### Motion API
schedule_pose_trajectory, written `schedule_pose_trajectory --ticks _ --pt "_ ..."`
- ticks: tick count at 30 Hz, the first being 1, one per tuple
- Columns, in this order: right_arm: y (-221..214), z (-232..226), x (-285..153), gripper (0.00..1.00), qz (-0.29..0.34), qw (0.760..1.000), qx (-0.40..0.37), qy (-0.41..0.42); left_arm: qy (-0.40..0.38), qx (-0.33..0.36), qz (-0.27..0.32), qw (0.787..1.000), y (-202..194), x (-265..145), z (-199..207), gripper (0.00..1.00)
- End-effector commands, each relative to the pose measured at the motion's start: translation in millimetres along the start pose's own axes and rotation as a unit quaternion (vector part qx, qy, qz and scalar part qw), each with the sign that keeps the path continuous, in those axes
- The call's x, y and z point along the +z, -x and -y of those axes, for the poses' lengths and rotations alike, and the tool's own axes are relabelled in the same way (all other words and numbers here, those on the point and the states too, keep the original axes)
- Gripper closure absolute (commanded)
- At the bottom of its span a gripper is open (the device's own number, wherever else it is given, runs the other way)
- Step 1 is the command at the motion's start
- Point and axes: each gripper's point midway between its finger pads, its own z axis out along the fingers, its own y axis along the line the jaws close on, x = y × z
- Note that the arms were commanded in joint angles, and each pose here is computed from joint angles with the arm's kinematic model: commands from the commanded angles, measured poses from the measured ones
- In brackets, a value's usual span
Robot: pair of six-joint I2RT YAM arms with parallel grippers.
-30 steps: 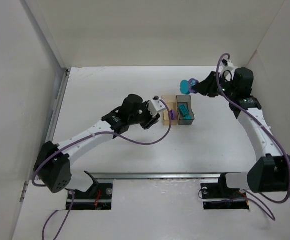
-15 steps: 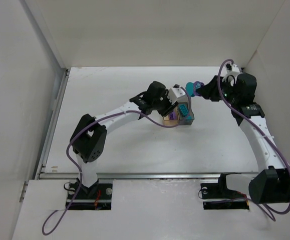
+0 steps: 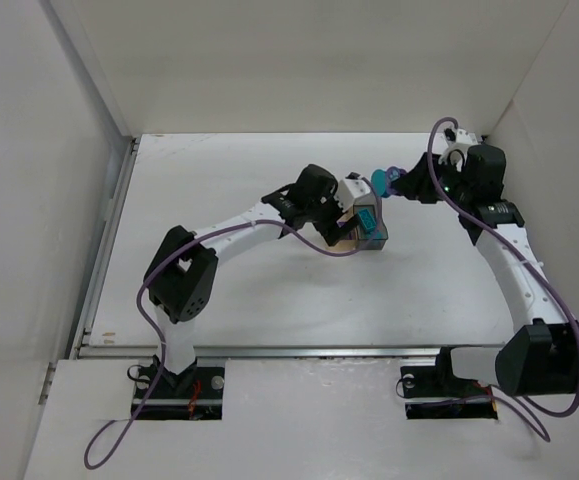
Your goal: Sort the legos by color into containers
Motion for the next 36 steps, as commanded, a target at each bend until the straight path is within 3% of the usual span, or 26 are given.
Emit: schedule_pose_trajectory --ticks 1,4,10,13,14,15,18,26,32,36 --pt "23 -21 -5 1.0 0.021 0.999 -0.032 0.037 0.018 0.036 0.05 0.998 49 -30 -6 0.13" --pt "21 -20 -5 1.0 0.018 0.999 -0.035 0.035 0.017 0.055 0.061 0.996 51 -46 -2 0.14" --pt "10 -42 -7 1.0 -0.016 0.992 -0.052 0.11 0.022 0.117 0.076 0.99 58 -81 1 0.15" --pt "5 -59 -12 1.0 -0.033 0.986 -0.04 0.16 0.058 0.173 0.109 0.977 65 -102 3 0.09" --pt "5 -64 -12 1.0 -0.033 0.984 -0.025 0.173 0.071 0.189 0.131 0.971 75 -117 7 0.03" --pt "2 -69 -14 1.0 -0.038 0.98 -0.019 0.192 0.072 0.205 0.131 0.967 66 -116 12 0.01" --pt "-3 -86 -15 1.0 -0.044 0.976 -0.019 0.215 0.084 0.228 0.188 0.952 88 -138 19 0.0" --pt "-18 -130 -16 1.0 -0.061 0.966 -0.029 0.25 0.061 0.193 0.211 0.956 113 -149 29 0.0" --pt "-16 -140 -20 1.0 -0.056 0.965 -0.025 0.253 0.074 0.136 0.18 0.971 106 -136 19 0.0" --pt "-17 -146 -18 1.0 -0.055 0.965 -0.025 0.254 0.071 0.134 0.186 0.971 109 -136 23 0.0"
